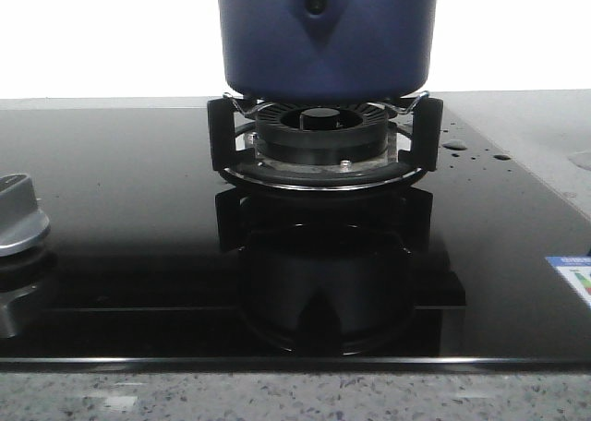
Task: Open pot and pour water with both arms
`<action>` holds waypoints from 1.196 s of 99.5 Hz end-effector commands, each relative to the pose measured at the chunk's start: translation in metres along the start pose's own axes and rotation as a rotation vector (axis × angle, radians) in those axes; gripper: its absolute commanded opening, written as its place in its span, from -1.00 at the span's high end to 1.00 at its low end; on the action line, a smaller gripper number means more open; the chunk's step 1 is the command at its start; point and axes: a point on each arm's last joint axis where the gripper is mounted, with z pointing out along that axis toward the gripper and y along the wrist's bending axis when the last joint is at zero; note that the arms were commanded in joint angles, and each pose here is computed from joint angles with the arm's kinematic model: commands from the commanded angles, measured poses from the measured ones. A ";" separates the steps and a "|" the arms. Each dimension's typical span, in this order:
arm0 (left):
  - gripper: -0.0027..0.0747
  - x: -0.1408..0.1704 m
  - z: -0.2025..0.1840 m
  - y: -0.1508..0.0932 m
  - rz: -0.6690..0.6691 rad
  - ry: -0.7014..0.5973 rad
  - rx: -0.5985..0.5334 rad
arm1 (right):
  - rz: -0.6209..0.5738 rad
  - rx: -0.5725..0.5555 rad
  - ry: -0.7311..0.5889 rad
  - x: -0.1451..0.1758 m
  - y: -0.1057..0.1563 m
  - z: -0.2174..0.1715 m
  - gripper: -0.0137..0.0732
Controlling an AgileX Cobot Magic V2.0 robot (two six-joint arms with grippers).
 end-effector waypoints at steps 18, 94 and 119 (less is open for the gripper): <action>0.98 0.006 0.001 0.016 0.213 0.068 -0.178 | -0.003 0.014 -0.110 -0.013 0.000 -0.005 0.85; 0.98 0.142 -0.038 0.041 0.126 0.530 -0.428 | -0.003 0.014 -0.110 -0.013 0.000 -0.005 0.85; 0.98 0.144 -0.040 0.041 0.137 0.562 -0.439 | -0.003 0.014 -0.110 -0.013 0.000 -0.005 0.85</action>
